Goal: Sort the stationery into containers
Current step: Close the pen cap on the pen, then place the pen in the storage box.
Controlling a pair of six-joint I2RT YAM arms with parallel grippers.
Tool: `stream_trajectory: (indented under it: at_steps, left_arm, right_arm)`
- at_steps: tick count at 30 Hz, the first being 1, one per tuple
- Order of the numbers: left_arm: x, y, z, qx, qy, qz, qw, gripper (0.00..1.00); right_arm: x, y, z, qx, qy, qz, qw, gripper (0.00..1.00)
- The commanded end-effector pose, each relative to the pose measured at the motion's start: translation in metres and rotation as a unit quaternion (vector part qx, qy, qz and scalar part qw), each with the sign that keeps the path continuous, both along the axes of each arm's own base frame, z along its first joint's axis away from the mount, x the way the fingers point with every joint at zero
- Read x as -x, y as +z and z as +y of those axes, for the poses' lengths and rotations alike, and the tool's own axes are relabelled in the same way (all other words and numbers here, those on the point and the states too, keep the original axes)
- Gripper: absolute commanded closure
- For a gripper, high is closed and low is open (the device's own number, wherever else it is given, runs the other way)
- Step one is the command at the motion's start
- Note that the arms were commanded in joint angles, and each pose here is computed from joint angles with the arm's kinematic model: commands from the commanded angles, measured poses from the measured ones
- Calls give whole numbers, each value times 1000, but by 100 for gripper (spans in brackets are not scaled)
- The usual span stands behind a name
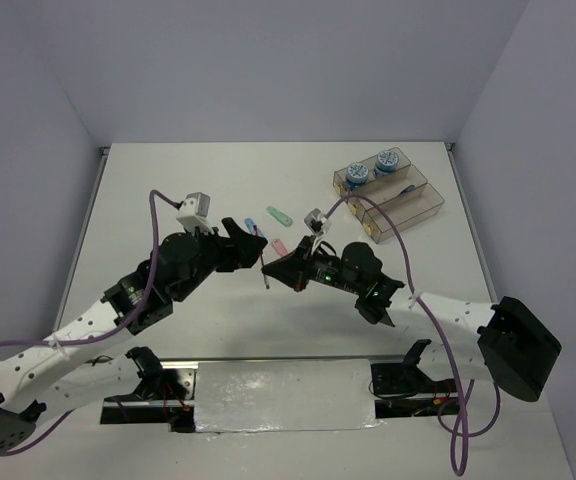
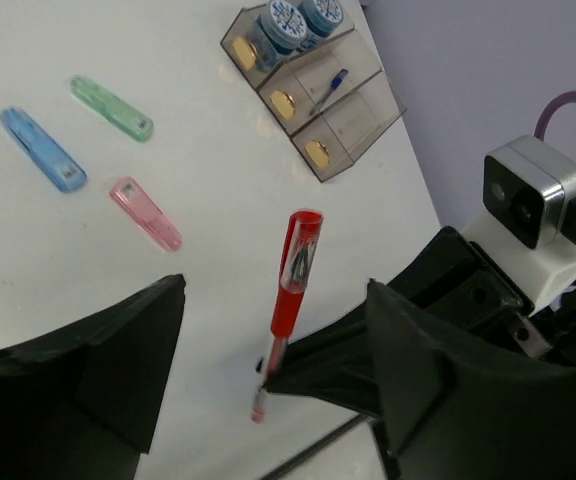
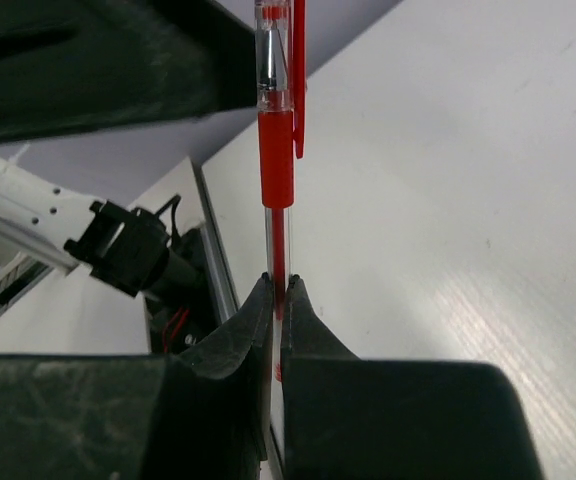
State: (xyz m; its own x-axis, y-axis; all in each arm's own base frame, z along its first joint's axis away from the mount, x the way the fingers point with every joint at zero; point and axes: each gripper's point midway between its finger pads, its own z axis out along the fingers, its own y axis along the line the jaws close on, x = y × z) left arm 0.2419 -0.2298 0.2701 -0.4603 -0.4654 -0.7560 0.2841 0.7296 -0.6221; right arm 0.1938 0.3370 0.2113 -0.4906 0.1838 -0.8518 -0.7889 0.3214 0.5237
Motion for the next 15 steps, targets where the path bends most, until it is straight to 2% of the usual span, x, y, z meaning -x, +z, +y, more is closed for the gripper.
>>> stream_trajectory:
  at_steps: [1,2,7,8,9,10,11,12,13,15]
  left_arm:
    - [6,-2,15,-58,19,27,998,10]
    - [2,16,15,-53,23,14,998,1]
    - [-6,67,28,-40,63,-18,997,1]
    - [-7,71,34,-44,77,-16,996,1]
    - [-11,73,48,-56,114,-14,992,1]
    - [-9,68,59,-86,130,4,988,1]
    - [-8,64,68,-109,143,13,984,1]
    - [-8,57,74,-148,147,19,978,1]
    - [-1,47,83,-188,139,35,972,1]
    - [7,32,92,-233,125,47,963,1]
  right_arm:
    - [-11,39,4,-55,-29,-63,996,100]
    - [-13,37,4,-53,-33,-58,996,100]
    - [-44,14,2,-17,-92,-12,996,100]
    - [-61,19,-5,-18,-124,-1,992,100]
    - [-75,4,-18,8,-162,33,986,100]
    - [-90,1,-32,12,-205,56,977,100]
    - [-125,6,-65,-4,-296,89,951,100]
    - [-137,-7,-91,13,-345,124,930,100]
    - [-150,-7,-112,-1,-391,148,909,100]
    - [-183,-9,-180,7,-511,165,843,100]
